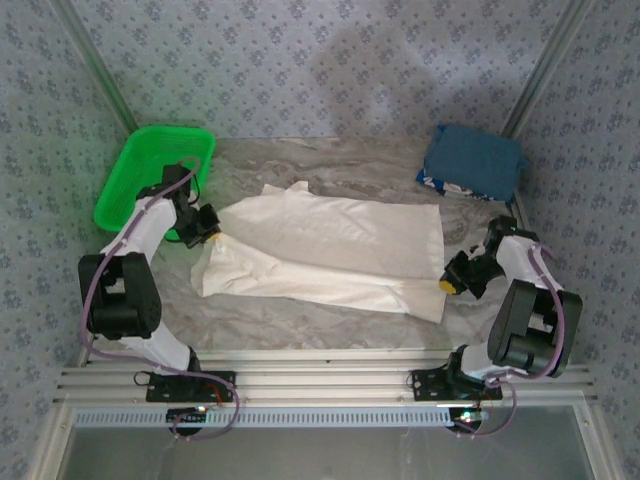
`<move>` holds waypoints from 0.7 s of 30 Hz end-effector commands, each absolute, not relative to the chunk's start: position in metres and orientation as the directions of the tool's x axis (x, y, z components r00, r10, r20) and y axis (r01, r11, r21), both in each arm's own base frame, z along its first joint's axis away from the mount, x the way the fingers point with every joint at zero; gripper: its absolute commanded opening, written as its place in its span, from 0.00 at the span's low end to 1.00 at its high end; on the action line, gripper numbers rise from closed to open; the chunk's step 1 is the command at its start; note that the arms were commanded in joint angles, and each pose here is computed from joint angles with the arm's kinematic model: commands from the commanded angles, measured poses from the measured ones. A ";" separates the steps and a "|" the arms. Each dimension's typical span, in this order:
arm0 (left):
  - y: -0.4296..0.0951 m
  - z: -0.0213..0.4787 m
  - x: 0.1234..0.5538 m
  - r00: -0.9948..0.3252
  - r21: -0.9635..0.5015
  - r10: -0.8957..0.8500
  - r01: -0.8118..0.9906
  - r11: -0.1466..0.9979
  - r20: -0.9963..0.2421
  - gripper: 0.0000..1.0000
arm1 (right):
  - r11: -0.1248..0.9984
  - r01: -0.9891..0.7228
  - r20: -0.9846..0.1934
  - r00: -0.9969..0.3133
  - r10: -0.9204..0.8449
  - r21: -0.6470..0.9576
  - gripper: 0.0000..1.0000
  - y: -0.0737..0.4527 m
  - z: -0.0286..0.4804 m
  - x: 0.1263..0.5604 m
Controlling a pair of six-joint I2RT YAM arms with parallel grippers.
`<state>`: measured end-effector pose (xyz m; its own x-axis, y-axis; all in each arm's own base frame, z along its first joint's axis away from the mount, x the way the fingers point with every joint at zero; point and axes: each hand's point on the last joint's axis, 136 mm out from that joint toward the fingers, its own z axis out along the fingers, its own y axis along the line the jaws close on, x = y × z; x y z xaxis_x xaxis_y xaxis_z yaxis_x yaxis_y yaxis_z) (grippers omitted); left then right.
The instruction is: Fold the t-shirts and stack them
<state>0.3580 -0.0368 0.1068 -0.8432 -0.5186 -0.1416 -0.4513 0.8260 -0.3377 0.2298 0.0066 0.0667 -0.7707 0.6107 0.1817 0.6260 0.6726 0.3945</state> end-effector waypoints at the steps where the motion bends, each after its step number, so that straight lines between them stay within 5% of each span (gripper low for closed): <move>1: -0.035 0.109 0.364 -0.853 -0.324 -0.495 -0.428 0.844 -0.165 0.00 | 0.697 0.608 0.151 -0.784 0.601 0.380 0.00 0.001 0.068 0.237; 21: -0.042 0.096 0.371 -0.861 -0.325 -0.487 -0.422 0.846 -0.150 0.00 | 0.782 0.531 0.150 -0.846 0.512 0.326 0.03 0.001 0.069 0.259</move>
